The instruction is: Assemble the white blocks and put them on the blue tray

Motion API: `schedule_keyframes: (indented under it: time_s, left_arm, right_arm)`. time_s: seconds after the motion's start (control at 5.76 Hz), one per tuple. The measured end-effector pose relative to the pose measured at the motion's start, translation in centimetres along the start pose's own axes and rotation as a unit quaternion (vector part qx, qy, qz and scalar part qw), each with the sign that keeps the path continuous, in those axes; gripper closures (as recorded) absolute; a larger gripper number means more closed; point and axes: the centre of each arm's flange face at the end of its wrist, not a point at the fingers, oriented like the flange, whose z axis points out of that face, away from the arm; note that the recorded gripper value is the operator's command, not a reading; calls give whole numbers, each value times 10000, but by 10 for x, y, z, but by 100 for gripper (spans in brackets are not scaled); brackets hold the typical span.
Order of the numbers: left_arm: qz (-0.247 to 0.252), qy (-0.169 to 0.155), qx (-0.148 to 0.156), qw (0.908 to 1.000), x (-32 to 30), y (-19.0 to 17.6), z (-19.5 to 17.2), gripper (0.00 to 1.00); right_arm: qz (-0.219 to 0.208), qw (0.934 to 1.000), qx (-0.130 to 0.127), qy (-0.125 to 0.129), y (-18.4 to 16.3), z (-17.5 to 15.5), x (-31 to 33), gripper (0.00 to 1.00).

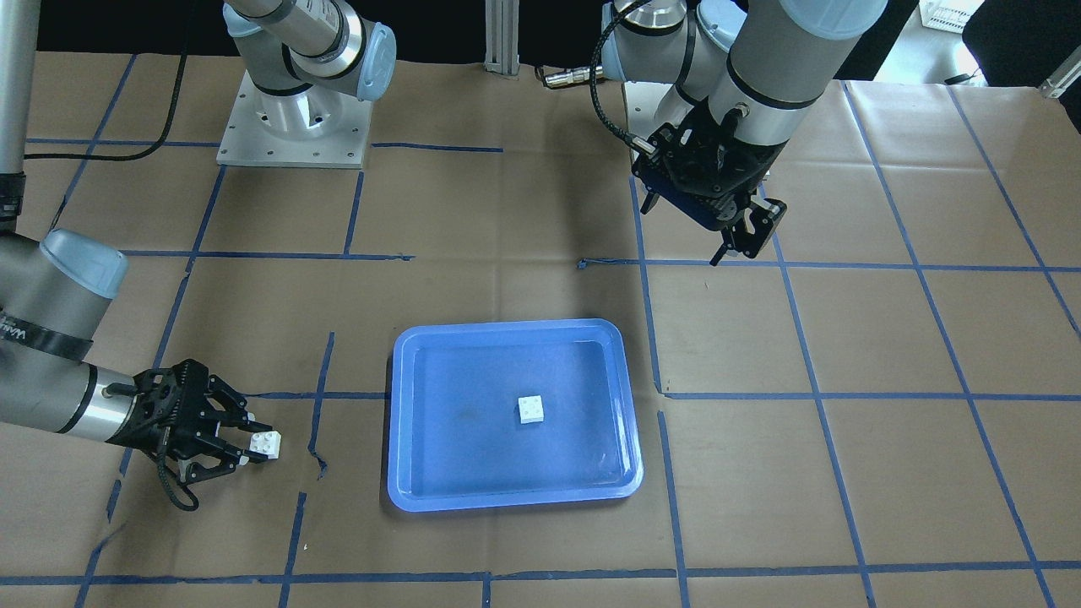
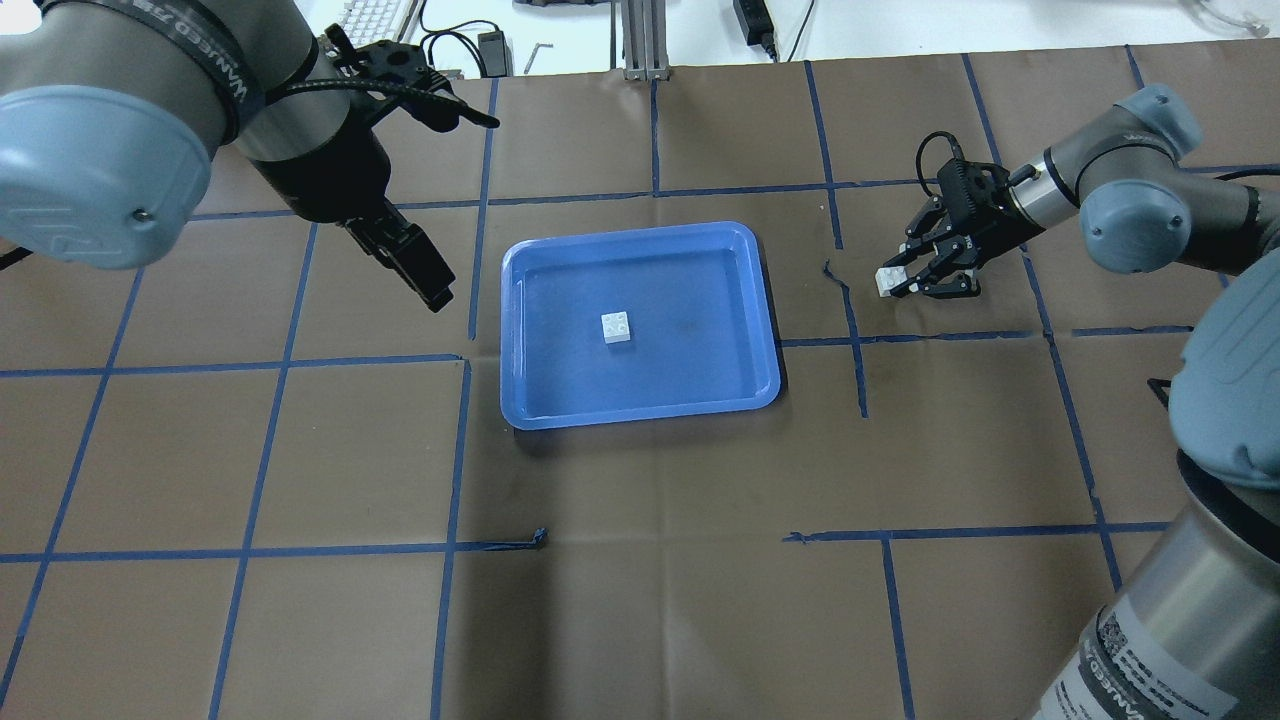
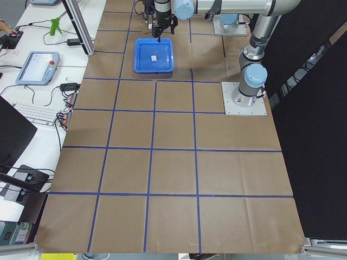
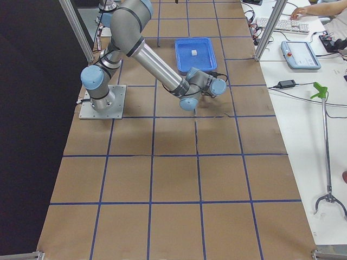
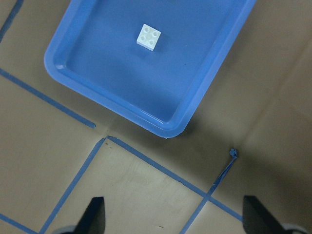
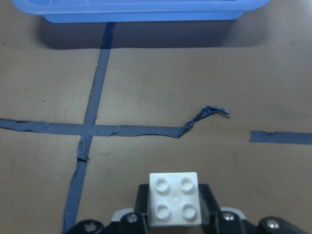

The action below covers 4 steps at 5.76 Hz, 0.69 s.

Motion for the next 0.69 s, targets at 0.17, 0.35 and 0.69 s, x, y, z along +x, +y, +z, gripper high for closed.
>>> schedule_keyframes:
  time_s: [0.17, 0.35, 0.69]
  left_arm:
    - [-975, -41, 56, 9952, 3, 4, -6, 2]
    - [-1542, -48, 102, 9880, 5, 5, -11, 3]
    - [-1904, -90, 157, 9815, 9, 10, -17, 2]
  right_arm:
    - [0, 9999, -61, 133, -10, -11, 2, 75]
    - [-33, 9996, -18, 263, -30, -23, 2, 75]
    - [-88, 9991, 225, 351, -95, -23, 2, 75]
